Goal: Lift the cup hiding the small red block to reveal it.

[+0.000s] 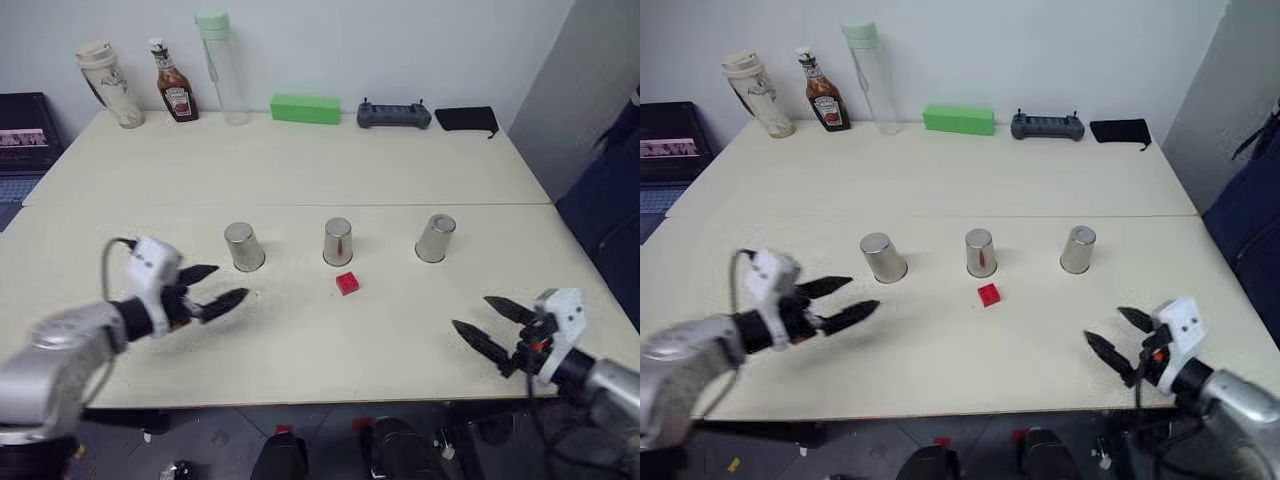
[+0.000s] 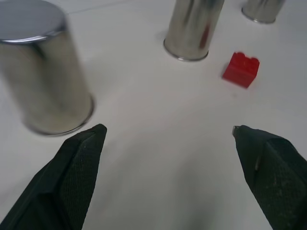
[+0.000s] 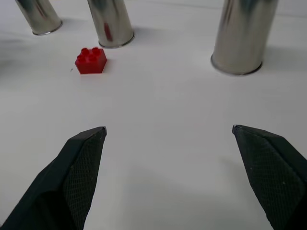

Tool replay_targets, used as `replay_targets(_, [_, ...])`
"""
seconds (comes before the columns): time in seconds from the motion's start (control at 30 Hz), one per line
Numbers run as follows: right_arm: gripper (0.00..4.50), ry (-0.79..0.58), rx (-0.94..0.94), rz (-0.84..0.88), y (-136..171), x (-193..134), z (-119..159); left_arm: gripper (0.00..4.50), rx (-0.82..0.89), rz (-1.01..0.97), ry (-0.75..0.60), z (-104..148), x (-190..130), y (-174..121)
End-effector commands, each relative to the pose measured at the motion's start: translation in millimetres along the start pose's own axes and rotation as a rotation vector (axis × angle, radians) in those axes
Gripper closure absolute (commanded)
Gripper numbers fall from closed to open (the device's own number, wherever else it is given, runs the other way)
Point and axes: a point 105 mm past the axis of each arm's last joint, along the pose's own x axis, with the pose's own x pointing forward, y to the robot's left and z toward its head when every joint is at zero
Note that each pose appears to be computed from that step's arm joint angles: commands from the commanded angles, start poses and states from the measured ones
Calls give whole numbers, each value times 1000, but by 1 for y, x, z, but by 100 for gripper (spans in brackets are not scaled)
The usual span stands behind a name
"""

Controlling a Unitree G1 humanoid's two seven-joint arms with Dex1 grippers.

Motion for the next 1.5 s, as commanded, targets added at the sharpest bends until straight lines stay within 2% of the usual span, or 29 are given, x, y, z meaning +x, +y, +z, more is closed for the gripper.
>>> replay_targets(0.03, [2,-13,-13,136,10,-4,22,0,-53,-123,25,7,-14,-4])
replay_targets(0.2, [2,-18,-22,152,12,3,34,0,-58,-154,17,19,-13,-3])
replay_targets(0.6, [2,-17,13,130,11,1,29,0,-46,-226,1,29,1,-16])
replay_targets(1.5, [2,-46,27,152,23,8,40,0,-44,-247,-6,27,6,-18])
